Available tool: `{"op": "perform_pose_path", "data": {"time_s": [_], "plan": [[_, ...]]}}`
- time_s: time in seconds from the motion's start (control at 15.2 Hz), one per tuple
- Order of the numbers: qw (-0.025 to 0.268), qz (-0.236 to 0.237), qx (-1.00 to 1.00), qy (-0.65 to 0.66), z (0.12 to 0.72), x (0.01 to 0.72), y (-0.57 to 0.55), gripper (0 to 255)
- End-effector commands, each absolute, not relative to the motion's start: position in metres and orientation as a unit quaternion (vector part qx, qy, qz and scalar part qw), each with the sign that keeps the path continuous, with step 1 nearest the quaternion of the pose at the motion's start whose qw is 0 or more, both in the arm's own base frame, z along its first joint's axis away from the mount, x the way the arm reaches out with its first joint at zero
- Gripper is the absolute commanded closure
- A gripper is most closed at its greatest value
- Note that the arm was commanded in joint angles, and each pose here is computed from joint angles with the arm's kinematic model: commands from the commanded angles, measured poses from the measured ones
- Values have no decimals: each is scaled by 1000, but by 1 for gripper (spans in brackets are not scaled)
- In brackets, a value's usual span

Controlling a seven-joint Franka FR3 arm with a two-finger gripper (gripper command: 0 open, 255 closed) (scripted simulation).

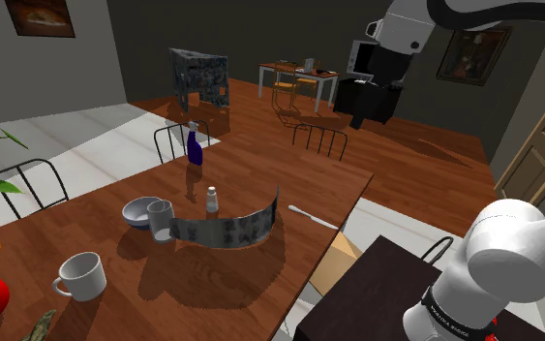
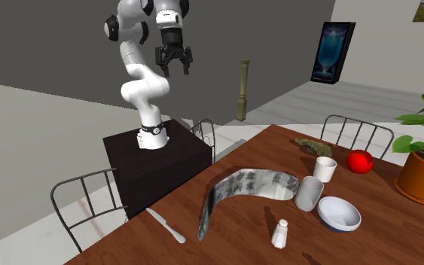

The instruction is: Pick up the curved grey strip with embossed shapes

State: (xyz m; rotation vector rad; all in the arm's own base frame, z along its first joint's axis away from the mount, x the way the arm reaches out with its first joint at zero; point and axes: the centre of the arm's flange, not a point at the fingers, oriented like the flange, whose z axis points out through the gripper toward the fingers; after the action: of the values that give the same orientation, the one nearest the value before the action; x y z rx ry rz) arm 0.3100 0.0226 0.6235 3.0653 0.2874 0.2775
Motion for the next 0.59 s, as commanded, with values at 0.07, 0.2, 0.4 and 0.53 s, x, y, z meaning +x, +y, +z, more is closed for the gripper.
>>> {"op": "perform_pose_path", "data": {"time_s": [0.07, 0.2, 0.4, 0.53], "plan": [[24, 87, 990, 105, 614, 320, 23, 0], [22, 82, 988, 130, 596, 340, 25, 0], [19, 75, 983, 168, 568, 369, 31, 0], [17, 70, 979, 192, 550, 388, 35, 0]]}}
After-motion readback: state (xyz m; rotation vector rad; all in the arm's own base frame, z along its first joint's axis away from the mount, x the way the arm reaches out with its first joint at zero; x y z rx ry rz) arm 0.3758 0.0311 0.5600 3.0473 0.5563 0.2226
